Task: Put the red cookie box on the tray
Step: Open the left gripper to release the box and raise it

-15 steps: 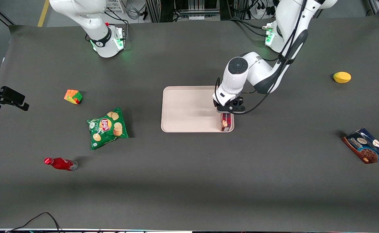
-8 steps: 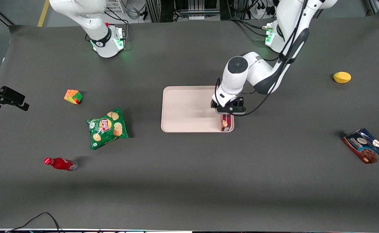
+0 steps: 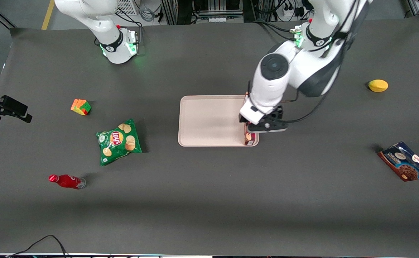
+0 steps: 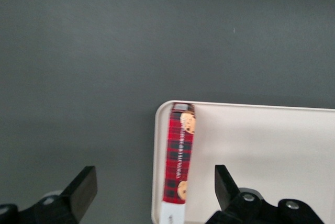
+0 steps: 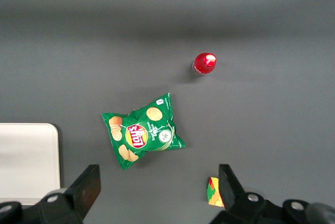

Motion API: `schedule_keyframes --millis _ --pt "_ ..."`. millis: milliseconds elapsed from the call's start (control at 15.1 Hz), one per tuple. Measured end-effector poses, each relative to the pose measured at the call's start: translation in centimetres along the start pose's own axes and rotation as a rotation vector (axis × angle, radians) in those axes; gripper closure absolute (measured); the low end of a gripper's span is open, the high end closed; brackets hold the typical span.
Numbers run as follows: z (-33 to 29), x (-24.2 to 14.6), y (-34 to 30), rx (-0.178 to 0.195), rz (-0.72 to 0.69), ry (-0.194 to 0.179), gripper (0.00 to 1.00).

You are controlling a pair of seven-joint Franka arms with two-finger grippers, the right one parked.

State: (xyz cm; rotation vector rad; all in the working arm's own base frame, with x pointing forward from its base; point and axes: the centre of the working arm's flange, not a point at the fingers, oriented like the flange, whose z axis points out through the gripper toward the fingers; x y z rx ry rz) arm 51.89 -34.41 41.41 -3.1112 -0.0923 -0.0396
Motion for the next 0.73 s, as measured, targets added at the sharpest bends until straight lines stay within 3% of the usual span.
schedule_keyframes --millis 198,397,529,727 --pt "-8.3 3.1 -5.0 0.024 -0.002 0.011 0.00" --pt "-15.0 5.7 -12.8 -0.019 -0.020 -0.004 0.00" --pt "-17.6 7.1 -19.0 -0.040 -0.052 0.010 0.00" --pt "-20.0 7.6 -25.5 -0.035 -0.008 0.037 0.00"
